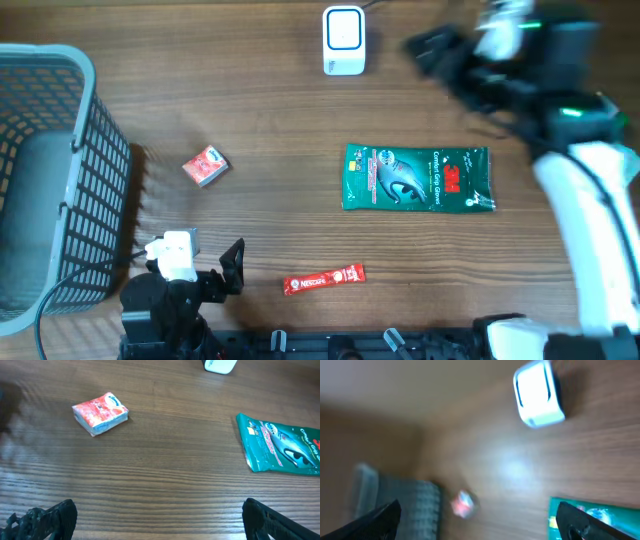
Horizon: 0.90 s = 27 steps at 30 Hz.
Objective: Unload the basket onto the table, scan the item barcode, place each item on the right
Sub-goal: 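Move the right gripper down toward the red Nescafe stick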
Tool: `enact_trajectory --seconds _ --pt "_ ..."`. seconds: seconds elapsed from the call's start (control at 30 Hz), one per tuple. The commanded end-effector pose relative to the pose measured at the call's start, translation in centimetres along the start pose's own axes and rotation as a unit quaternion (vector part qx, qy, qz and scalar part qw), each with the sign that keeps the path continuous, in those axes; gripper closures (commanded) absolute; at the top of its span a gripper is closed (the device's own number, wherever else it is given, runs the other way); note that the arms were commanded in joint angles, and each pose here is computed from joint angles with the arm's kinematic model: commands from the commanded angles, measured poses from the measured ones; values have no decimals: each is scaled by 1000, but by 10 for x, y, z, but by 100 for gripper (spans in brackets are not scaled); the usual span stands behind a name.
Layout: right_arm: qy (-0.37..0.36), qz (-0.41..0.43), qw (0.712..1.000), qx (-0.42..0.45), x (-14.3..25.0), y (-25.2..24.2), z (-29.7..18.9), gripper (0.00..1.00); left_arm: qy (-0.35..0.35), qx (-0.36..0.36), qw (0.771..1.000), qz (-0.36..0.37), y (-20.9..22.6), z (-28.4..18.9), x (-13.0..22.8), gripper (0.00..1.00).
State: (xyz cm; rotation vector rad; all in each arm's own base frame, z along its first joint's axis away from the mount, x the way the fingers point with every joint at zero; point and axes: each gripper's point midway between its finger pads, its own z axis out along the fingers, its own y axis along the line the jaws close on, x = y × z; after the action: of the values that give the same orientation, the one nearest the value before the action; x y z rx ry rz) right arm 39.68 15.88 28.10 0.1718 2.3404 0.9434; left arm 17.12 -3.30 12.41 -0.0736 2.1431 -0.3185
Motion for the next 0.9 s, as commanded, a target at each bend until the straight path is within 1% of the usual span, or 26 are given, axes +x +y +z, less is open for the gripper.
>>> enact_trajectory --seconds 0.0,0.03,0.07,0.17,0.3,0.33,0.37,0.4,0.5,0.53,0.63,0.77,0.87 --pt "142 -145 977 65 87 -24 80 0 -5 3 1000 2 -1 0 -1 0" --pt "197 -151 966 78 117 -35 97 0 -4 3 1000 2 -1 0 -1 0" --pt "300 -123 939 118 169 -63 107 0 -4 3 1000 2 -1 0 -1 0" --pt "365 -92 915 148 198 -78 91 0 -4 3 1000 3 -1 0 -1 0" --pt "430 -44 890 143 222 -67 53 0 -5 3 1000 2 -1 0 -1 0" --pt "455 -28 879 141 231 -64 41 0 -4 3 1000 2 -1 0 -1 0" --pt "470 -30 870 143 236 -64 33 1 -4 3 1000 2 -1 0 -1 0" --pt "488 -51 860 139 242 -65 26 4 -5 3 1000 2 -1 0 -1 0" --pt "523 -116 836 123 259 -67 17 5 -4 3 1000 2 -1 0 -1 0" --pt "529 -127 830 125 265 -68 17 7 -4 3 1000 2 -1 0 -1 0" --pt "548 -148 814 124 291 -69 18 13 -5 3 1000 2 -1 0 -1 0" --pt "577 -154 789 146 338 -76 15 13 -4 3 1000 2 -1 0 -1 0" --pt "593 -159 769 179 370 -75 6 17 -4 3 1000 2 -1 0 -1 0"
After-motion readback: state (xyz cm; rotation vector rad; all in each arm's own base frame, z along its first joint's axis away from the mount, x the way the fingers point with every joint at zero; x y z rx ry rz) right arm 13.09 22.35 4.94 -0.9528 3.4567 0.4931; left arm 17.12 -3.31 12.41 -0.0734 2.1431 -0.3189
